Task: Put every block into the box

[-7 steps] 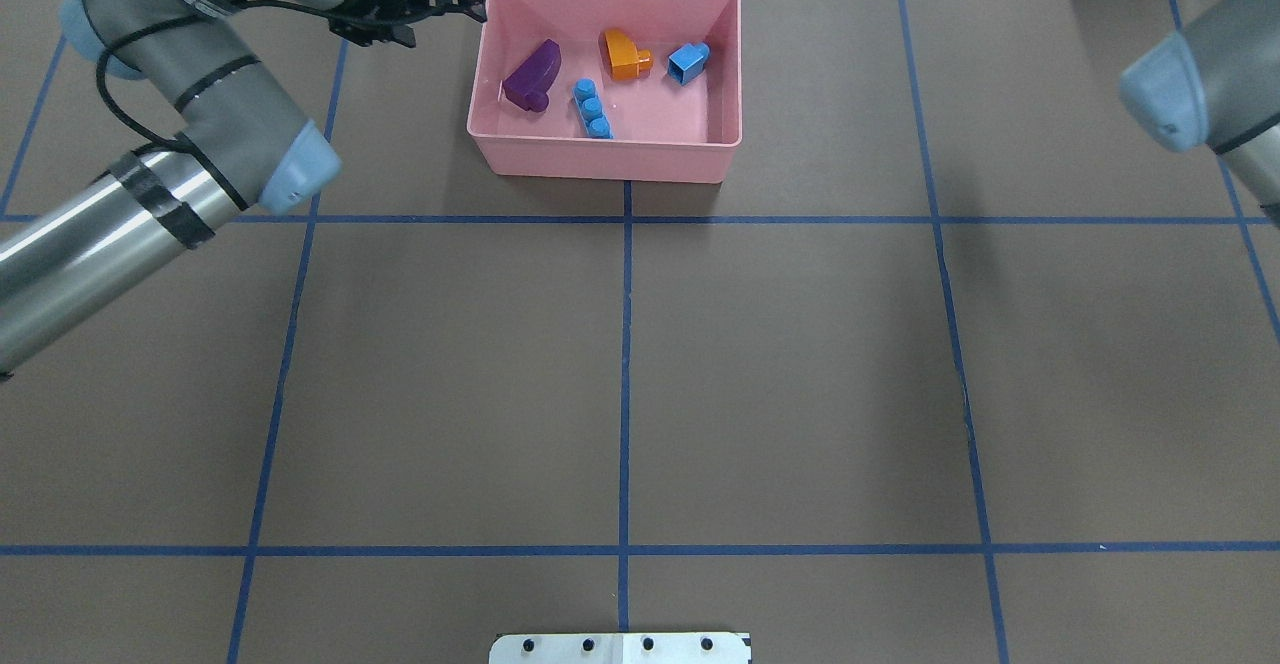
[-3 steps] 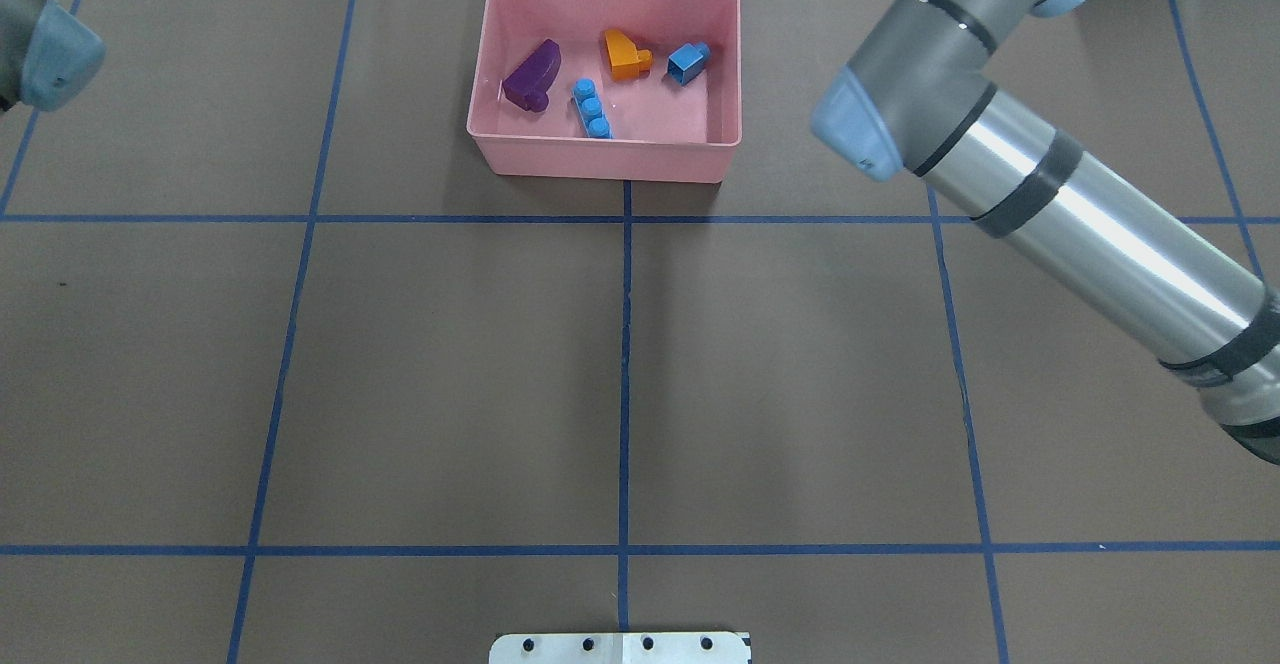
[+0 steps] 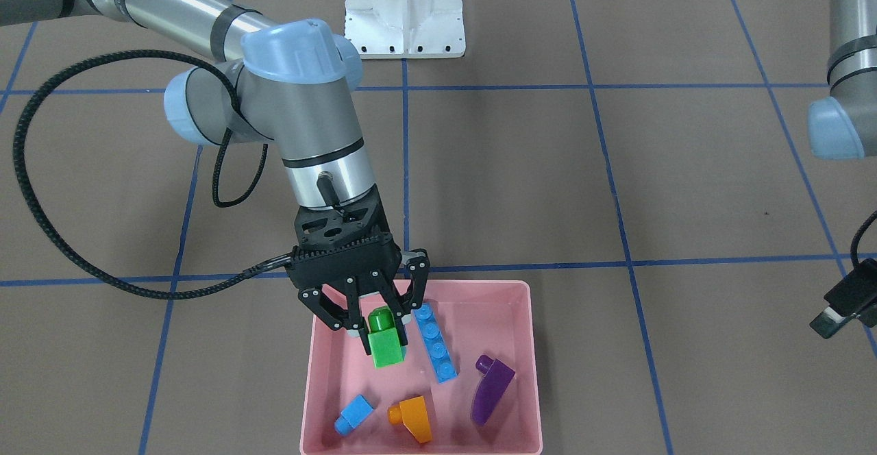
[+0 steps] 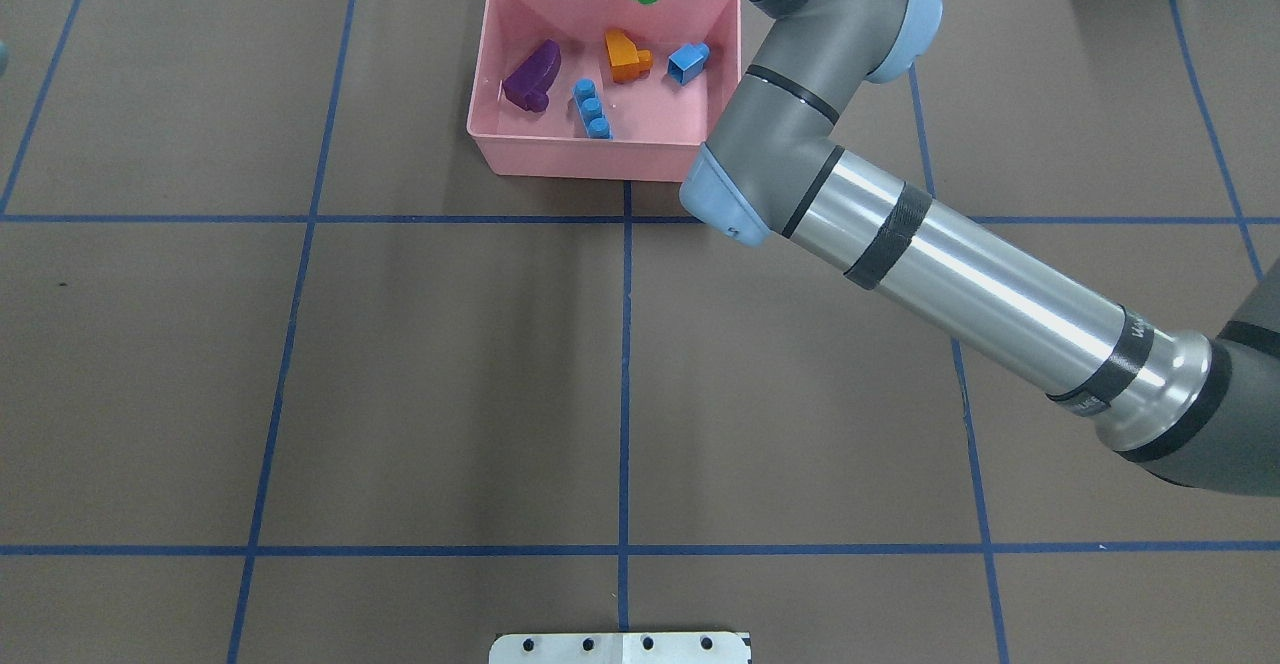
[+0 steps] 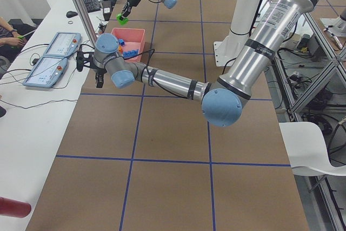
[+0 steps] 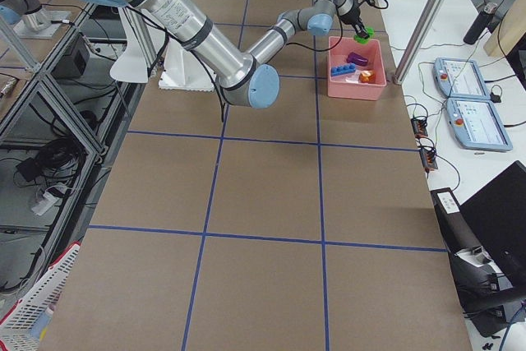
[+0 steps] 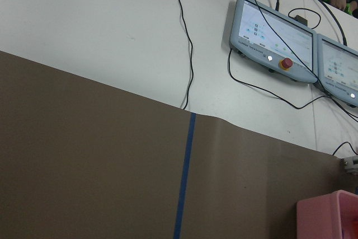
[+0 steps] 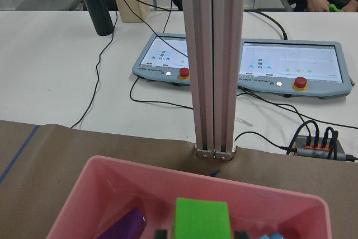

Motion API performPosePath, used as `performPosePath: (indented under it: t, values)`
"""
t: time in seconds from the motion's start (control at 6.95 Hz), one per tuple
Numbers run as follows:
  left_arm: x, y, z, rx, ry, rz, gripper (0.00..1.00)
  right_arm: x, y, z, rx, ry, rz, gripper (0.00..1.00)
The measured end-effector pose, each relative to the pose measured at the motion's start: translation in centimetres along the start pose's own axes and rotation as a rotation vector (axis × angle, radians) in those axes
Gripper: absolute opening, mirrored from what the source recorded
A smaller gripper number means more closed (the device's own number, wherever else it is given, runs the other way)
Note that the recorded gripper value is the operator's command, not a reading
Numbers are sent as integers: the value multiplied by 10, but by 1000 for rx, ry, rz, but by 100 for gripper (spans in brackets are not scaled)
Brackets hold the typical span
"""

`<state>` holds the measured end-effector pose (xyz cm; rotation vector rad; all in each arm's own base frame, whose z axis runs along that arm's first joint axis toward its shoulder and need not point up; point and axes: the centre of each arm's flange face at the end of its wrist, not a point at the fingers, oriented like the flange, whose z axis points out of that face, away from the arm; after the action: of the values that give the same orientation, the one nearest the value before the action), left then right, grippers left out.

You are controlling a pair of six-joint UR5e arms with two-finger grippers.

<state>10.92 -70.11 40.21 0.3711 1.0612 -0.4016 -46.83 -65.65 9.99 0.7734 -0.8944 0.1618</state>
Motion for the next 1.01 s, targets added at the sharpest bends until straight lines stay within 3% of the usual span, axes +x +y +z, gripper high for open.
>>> performPosePath:
  t: [0.29, 0.43, 0.72, 1.01]
  values:
    - [-16, 2, 0, -2, -15, 22, 100, -6, -4, 8, -14, 2, 5, 100]
    - [-37, 5, -1, -6, -35, 63, 100, -7, -14, 3, -58, -13, 7, 100]
    - [-94, 15, -5, -29, -91, 152, 100, 18, -43, -26, -237, -10, 15, 100]
    - [-159, 29, -17, -75, -162, 260, 100, 76, -43, -70, -427, 108, -73, 100]
